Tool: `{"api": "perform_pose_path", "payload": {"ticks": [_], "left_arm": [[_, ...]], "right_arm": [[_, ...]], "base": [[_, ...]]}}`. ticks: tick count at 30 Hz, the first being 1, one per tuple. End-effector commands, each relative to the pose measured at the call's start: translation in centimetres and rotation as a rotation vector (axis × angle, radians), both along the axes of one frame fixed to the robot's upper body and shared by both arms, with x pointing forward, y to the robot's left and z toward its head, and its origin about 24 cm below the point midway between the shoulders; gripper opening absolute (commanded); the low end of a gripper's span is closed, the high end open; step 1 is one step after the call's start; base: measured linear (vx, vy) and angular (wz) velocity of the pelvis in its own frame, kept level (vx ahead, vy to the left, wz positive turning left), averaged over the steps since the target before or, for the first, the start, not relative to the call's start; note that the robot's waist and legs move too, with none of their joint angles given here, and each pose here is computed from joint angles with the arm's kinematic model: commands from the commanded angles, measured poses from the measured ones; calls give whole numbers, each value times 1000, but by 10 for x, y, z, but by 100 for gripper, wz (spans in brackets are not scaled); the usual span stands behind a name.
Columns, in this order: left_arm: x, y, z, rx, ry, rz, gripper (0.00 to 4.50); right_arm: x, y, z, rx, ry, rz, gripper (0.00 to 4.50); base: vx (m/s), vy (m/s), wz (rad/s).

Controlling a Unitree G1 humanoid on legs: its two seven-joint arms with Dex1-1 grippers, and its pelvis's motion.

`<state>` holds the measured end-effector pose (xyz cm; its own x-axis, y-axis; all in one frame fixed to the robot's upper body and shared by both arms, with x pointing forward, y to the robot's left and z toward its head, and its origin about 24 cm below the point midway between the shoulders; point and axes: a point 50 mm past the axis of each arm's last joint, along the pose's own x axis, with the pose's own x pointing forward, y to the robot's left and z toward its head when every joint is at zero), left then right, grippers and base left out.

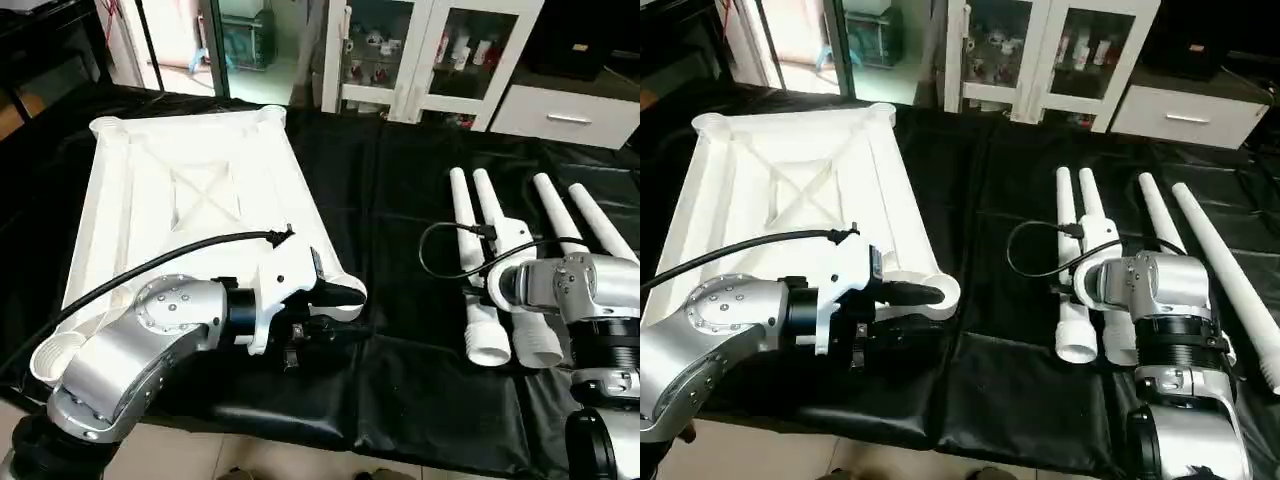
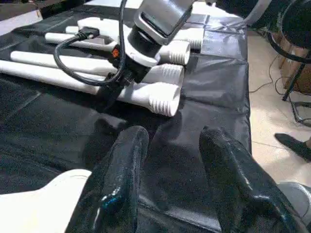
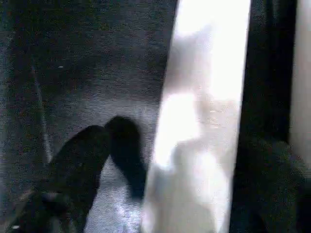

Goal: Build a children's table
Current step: Pick table leg

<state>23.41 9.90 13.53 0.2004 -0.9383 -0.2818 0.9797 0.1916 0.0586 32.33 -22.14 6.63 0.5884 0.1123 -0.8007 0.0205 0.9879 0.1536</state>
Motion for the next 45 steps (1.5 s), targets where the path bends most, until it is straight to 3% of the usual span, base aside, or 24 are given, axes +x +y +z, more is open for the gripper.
{"api": "perform_pose_path", "payload": {"ticks": [1,21,26,30,32,35,37,38,43,44,45], "left_arm": [[-2,-3,4,5,-12,-25,213],[-5,-3,2,8,7,-29,213],[-3,-1,6,-5,24,-18,213],[1,1,9,-8,-8,13,213],[11,4,14,-36,-26,86,213],[51,15,23,-107,-13,406,248],[66,22,32,-184,6,517,261],[69,23,35,-215,14,529,286],[72,14,61,-413,46,510,306],[68,4,74,-491,69,438,318],[68,4,74,-492,70,437,332]], "right_arm": [[-1,-2,-1,-6,10,-4,381],[-5,3,-12,15,41,26,205],[-2,4,-8,41,17,17,183],[0,4,-1,45,-13,14,181],[5,8,11,74,-75,21,181],[15,19,40,140,-248,78,181],[18,26,57,166,-357,117,181],[19,28,62,173,-390,127,181],[19,40,98,245,-606,214,181],[14,48,118,233,-739,321,181],[14,49,118,231,-742,324,181]], "base": [[0,0,0],[0,0,0],[0,0,0],[0,0,0],[0,0,0],[0,0,0],[0,0,0],[0,0,0],[0,0,0],[0,0,0],[0,0,0]]}}
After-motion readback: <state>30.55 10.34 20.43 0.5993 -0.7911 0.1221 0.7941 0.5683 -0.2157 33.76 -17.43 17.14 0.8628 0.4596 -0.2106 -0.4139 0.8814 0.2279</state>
